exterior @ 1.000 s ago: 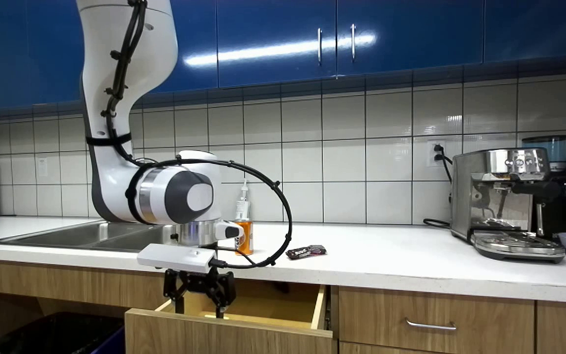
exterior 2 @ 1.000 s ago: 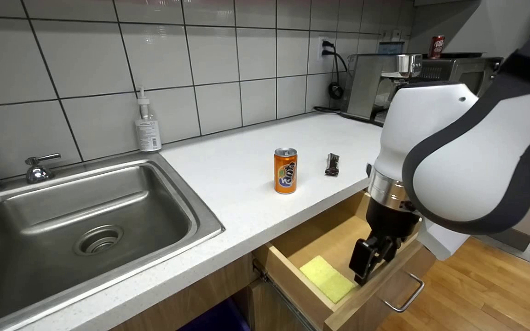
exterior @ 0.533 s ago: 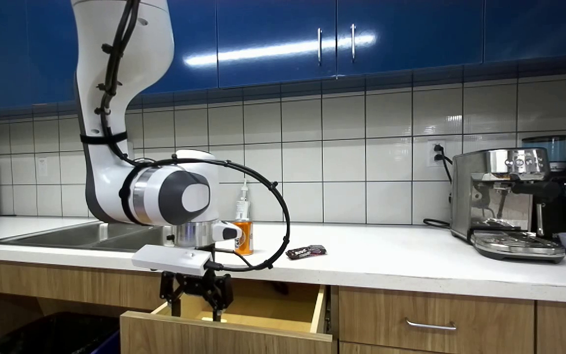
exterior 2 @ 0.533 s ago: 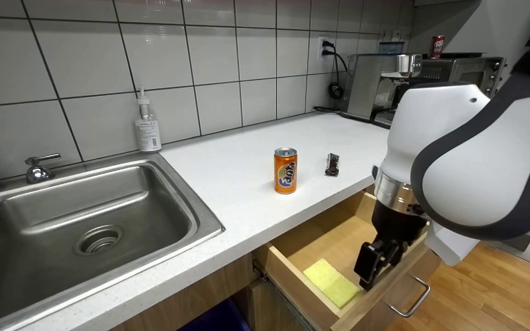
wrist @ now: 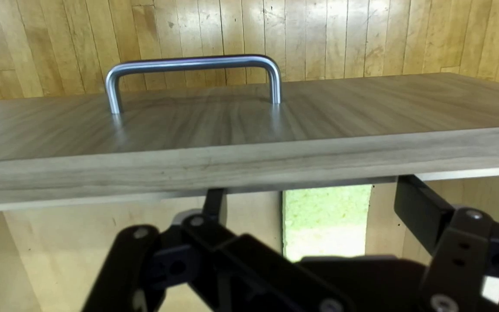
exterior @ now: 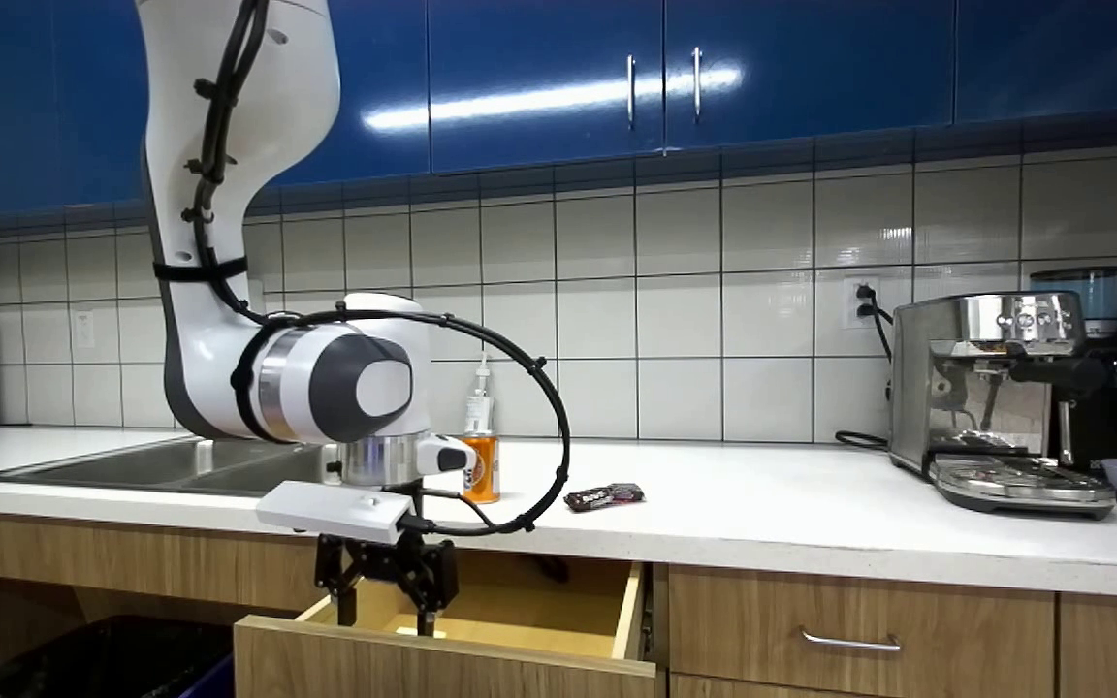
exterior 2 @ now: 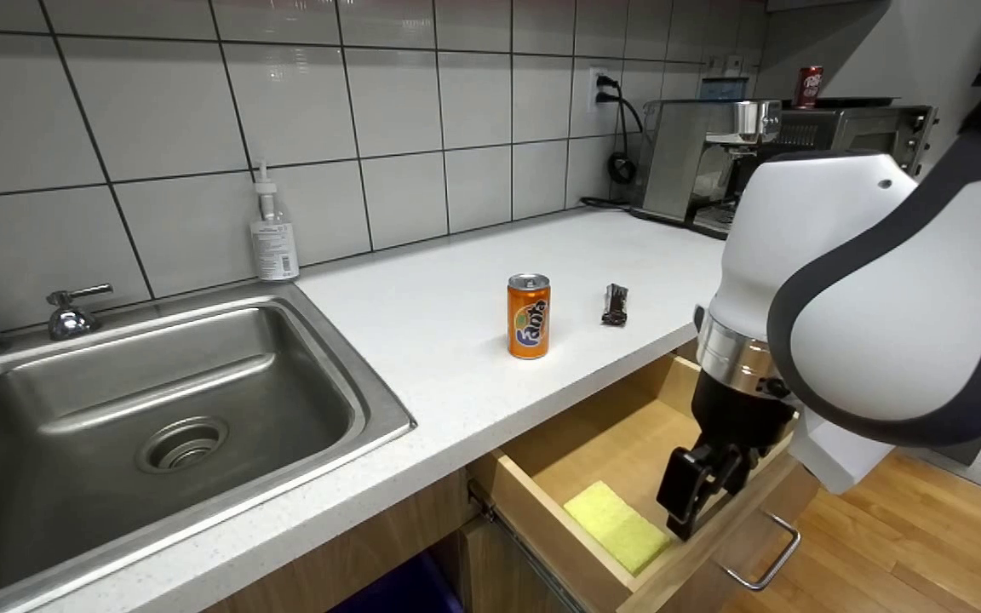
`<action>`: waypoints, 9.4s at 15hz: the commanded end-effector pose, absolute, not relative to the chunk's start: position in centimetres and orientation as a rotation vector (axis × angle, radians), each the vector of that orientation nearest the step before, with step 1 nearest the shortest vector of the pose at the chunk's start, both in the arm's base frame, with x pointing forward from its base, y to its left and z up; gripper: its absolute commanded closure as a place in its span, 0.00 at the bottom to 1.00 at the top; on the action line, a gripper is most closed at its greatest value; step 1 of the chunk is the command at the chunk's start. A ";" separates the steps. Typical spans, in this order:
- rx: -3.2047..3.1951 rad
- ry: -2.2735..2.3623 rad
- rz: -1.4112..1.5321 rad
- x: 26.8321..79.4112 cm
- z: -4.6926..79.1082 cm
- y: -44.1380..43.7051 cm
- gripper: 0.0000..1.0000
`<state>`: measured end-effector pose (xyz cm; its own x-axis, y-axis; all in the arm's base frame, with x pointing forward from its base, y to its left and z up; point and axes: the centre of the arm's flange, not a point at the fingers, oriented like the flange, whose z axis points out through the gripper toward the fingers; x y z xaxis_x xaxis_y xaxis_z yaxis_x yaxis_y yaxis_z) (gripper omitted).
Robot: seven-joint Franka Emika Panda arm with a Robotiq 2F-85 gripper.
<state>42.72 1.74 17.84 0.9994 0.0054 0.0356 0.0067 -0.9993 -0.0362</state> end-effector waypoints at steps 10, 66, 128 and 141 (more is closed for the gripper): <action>-3.112 0.008 -0.308 46.6 28.6 1.9 0.00; -3.083 -0.047 -0.625 65.4 30.8 2.2 0.00; -3.138 0.006 -0.608 48.4 31.4 -6.7 0.62; -3.147 -0.025 -0.601 48.6 27.2 -7.3 0.62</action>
<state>48.42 -6.32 27.67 0.9401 -0.0009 0.3408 -0.0214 -0.9982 0.0563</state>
